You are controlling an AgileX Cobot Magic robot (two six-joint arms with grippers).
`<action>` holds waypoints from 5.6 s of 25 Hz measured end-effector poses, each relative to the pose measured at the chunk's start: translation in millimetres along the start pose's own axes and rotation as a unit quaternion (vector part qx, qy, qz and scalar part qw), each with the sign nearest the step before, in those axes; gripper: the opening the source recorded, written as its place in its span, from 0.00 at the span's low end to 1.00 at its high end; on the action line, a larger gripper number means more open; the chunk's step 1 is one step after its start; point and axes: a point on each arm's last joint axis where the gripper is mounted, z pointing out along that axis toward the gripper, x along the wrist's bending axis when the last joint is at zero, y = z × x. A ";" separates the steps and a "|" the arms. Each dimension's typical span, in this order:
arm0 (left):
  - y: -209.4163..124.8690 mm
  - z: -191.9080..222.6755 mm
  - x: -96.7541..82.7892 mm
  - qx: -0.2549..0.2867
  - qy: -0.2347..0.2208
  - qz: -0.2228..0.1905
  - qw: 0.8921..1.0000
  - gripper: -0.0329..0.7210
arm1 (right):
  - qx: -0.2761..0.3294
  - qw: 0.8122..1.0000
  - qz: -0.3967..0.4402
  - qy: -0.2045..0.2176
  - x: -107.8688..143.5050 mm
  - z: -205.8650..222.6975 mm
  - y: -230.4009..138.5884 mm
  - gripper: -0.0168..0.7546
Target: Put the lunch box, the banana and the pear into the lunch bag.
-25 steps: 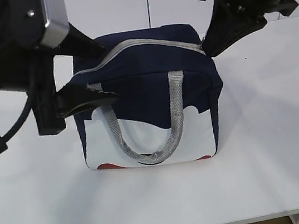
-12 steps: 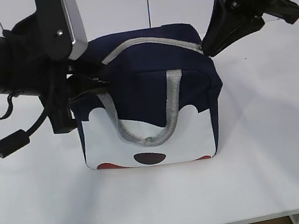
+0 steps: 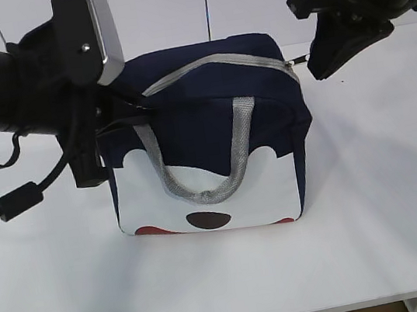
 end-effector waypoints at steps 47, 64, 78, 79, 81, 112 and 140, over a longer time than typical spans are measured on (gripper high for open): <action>0.6 -0.1 -3.3 -0.003 -0.018 0.002 1.000 0.05 | 0.028 0.932 0.330 0.146 3.0 7.1 10.6 0.05; 0.1 -0.2 -2.9 -0.003 -0.017 0.001 1.000 0.05 | 0.006 0.927 0.347 0.144 -25.4 -0.3 11.6 0.05; -4.1 -1.5 1.0 0.002 -0.011 -0.006 1.000 0.05 | 0.009 0.928 0.344 0.143 -33.1 3.4 12.2 0.05; -4.1 -1.5 1.0 0.002 -0.011 -0.006 1.000 0.05 | 0.010 0.929 0.341 0.143 -33.4 4.3 12.4 0.05; -4.2 -1.5 1.1 0.002 -0.011 -0.006 1.000 0.05 | 0.010 0.930 0.338 0.142 -33.9 5.3 12.5 0.05; -22.4 -7.6 17.9 0.023 0.024 -0.042 0.999 0.05 | 0.056 0.960 0.261 0.077 -53.5 41.9 -4.0 0.05; -24.0 -8.3 19.0 0.024 0.026 -0.046 0.998 0.05 | 0.059 0.980 -0.081 0.174 -71.9 121.5 2.5 0.05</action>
